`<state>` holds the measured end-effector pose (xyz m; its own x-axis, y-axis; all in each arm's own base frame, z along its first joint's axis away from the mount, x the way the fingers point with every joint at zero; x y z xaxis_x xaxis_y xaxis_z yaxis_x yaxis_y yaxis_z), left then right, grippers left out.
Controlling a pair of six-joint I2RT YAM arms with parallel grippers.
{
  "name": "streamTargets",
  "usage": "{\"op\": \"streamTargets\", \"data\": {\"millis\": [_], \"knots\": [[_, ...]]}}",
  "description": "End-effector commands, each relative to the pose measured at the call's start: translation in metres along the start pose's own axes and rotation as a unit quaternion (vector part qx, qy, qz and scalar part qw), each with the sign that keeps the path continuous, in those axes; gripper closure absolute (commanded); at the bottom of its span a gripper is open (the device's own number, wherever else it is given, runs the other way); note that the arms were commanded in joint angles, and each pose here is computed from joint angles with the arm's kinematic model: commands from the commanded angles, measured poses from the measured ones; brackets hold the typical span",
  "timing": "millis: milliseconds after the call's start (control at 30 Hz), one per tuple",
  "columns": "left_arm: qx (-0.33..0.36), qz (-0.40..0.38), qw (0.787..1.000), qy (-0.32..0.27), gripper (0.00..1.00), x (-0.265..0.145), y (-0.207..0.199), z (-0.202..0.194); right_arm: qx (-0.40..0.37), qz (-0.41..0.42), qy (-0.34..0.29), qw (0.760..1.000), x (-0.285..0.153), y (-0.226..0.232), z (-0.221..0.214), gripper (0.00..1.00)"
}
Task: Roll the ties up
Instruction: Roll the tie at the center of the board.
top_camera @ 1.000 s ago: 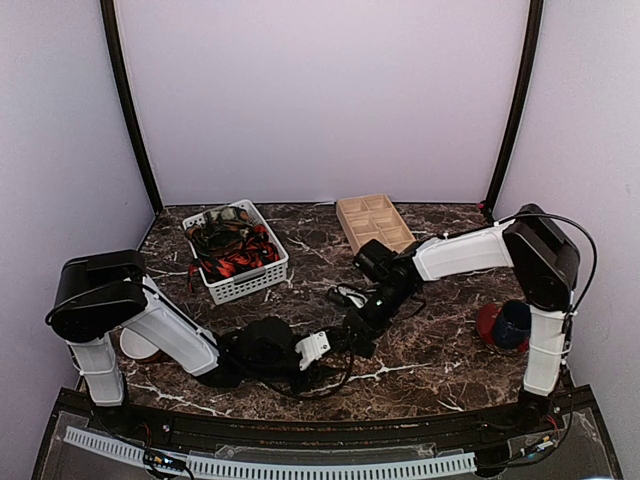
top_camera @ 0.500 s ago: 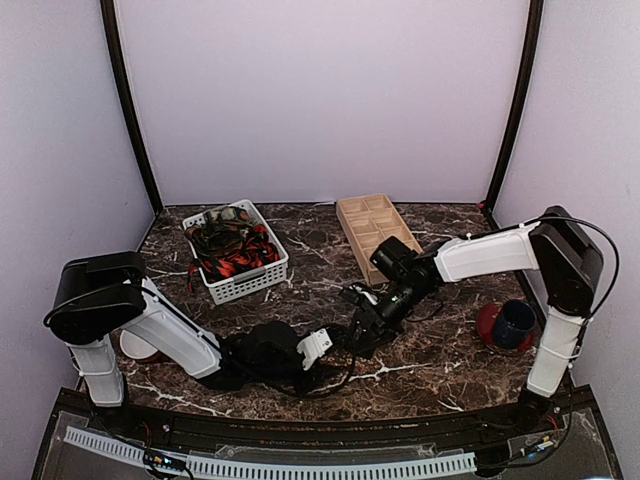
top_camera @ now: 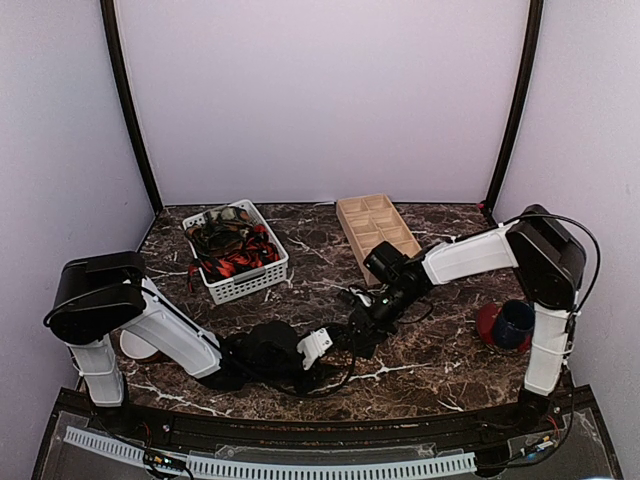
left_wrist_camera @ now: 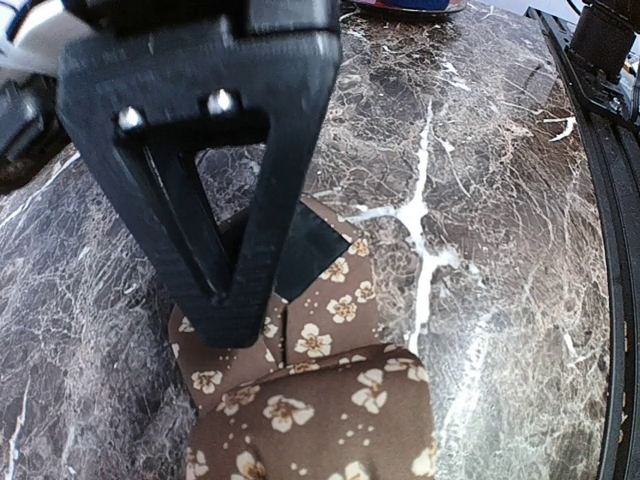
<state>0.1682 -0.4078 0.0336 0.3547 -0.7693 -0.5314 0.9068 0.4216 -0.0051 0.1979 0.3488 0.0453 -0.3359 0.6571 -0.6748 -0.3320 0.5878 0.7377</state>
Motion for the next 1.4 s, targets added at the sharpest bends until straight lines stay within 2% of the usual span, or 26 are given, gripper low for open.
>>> {"op": "streamTargets", "data": {"millis": [0, 233, 433, 567, 767, 867, 1000, 1200, 1267, 1367], "knots": [[0.011, 0.018, 0.998, 0.059, 0.73, -0.006, 0.006, -0.028, 0.004, -0.060, 0.030, 0.998, 0.015, -0.031, -0.014, 0.77], [0.022, 0.048, 0.998, 0.043, 0.71, -0.022, 0.016, -0.011, 0.037, -0.131, 0.063, 0.989, 0.018, -0.084, -0.042, 0.80], [0.031, 0.030, 0.994, 0.104, 0.70, -0.012, 0.010, -0.046, 0.028, -0.143, 0.055, 0.988, 0.015, -0.084, -0.027, 0.80], [0.024, 0.020, 0.991, 0.130, 0.69, -0.010, 0.006, -0.062, -0.005, -0.105, 0.021, 0.994, 0.002, -0.050, -0.002, 0.77], [0.022, 0.015, 0.990, 0.140, 0.68, -0.010, 0.003, -0.067, -0.038, 0.035, -0.012, 0.999, -0.019, 0.027, 0.006, 0.57], [0.022, 0.014, 0.990, 0.141, 0.67, -0.009, 0.003, -0.067, -0.050, 0.068, -0.003, 0.996, -0.018, 0.048, 0.000, 0.52], [0.022, 0.011, 0.990, 0.141, 0.67, -0.008, 0.001, -0.067, -0.053, 0.076, 0.020, 0.995, -0.004, 0.052, -0.008, 0.51], [0.022, 0.010, 0.990, 0.141, 0.67, -0.008, 0.001, -0.067, -0.054, 0.068, 0.042, 0.995, 0.014, 0.047, -0.011, 0.57], [0.022, 0.009, 0.990, 0.141, 0.66, -0.008, 0.001, -0.067, -0.052, 0.053, 0.043, 0.996, 0.015, 0.041, -0.011, 0.64], [0.025, 0.005, 0.990, 0.139, 0.65, -0.008, -0.001, -0.065, -0.048, 0.039, 0.047, 0.997, 0.018, 0.033, -0.014, 0.81]]}}
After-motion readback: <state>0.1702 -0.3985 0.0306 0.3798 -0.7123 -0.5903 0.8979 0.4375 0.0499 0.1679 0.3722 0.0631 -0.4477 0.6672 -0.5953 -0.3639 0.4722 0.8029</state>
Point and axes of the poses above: each gripper's point midway between its finger pads, its own x axis out along the fingers, its own y axis along the line the jaws close on, z = x × y, the point moved 1 cm from there along -x, back along the fingers, and after that the axes turned 1 degree about -x, right-handed, at the moved point
